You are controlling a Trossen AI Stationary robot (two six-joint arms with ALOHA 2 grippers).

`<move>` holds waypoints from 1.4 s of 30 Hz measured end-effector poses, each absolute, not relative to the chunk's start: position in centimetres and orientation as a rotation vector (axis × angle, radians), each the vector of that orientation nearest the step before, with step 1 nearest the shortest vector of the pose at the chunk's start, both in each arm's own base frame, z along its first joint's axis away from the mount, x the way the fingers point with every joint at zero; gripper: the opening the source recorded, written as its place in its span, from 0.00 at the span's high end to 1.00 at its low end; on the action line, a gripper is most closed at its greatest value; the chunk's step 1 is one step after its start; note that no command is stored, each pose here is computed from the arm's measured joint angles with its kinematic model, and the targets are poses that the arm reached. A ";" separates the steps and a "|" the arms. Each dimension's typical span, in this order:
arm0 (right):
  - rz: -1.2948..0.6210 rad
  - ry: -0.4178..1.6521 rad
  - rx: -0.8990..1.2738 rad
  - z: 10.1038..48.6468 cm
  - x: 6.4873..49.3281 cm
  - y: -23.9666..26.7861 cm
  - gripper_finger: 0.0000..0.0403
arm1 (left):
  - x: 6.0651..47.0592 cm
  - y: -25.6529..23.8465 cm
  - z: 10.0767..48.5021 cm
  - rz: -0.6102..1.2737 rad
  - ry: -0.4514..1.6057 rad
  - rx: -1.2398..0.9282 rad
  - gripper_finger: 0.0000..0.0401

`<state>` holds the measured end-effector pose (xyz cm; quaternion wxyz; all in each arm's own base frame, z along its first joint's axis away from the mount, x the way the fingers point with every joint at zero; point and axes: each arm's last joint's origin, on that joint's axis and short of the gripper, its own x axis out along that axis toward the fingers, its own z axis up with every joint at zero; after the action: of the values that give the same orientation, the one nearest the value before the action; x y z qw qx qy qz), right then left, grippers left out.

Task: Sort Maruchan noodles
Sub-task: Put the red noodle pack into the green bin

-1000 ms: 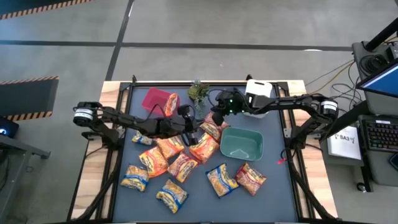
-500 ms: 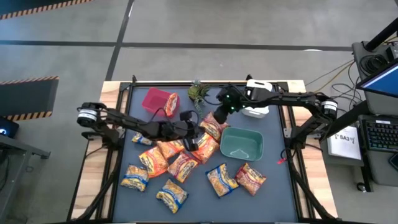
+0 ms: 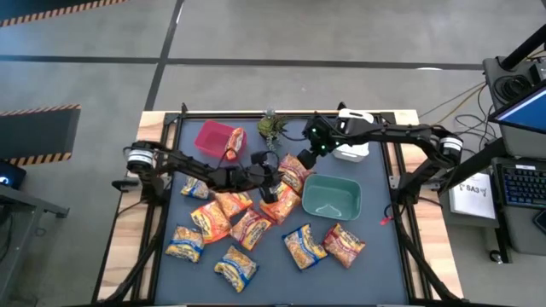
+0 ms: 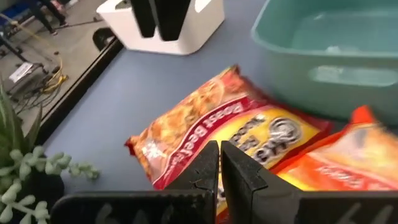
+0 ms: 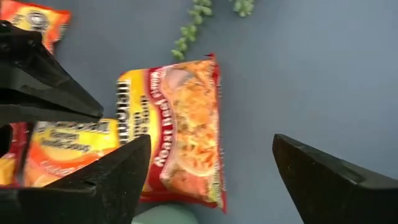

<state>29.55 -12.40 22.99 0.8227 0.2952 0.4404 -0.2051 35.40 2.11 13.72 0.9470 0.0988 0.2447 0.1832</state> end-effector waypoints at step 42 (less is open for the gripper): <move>-0.108 1.013 0.776 15.2 34.6 -15.3 0.16 | 34.9 2.8 8.2 0.419 0.690 0.073 1.00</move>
<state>34.59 -15.28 15.19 0.8019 0.3621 0.4726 -0.0502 34.89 2.83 8.23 0.9189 0.0354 0.3358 0.2039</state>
